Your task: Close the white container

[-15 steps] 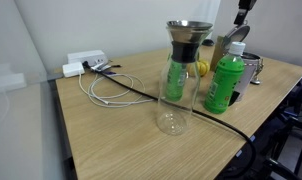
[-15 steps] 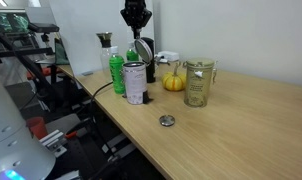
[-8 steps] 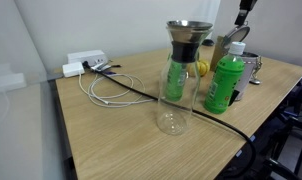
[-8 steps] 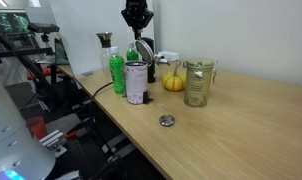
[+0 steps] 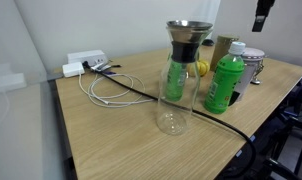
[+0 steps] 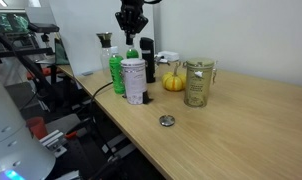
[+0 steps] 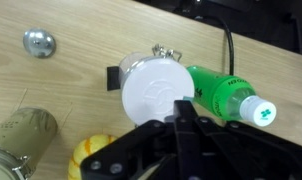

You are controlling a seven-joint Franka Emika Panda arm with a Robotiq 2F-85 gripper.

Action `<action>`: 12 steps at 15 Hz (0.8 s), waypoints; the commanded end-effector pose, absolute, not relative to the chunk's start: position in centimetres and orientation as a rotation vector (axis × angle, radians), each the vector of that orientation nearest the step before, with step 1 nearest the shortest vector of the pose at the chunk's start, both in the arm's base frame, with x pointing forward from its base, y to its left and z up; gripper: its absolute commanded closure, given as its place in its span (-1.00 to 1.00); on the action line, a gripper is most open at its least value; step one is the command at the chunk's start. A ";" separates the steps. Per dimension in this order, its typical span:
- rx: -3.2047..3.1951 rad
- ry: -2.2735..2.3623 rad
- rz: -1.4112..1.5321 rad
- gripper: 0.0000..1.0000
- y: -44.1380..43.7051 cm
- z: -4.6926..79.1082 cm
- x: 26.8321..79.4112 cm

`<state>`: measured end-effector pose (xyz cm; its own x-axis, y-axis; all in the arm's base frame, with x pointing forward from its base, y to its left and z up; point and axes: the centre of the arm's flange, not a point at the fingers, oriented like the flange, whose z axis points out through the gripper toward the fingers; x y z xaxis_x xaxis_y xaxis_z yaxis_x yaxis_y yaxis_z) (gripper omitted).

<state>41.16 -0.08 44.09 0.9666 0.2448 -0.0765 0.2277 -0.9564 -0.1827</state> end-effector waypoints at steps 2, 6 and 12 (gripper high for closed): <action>-2.874 -0.368 0.261 1.00 -0.8 44.6 40.1; -2.878 -0.351 0.219 1.00 -1.2 45.7 40.1; -2.888 -0.316 0.194 0.53 -1.9 46.8 40.3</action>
<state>40.27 -1.89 46.81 0.9680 0.2278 -0.1056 0.1975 -0.9504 -0.2404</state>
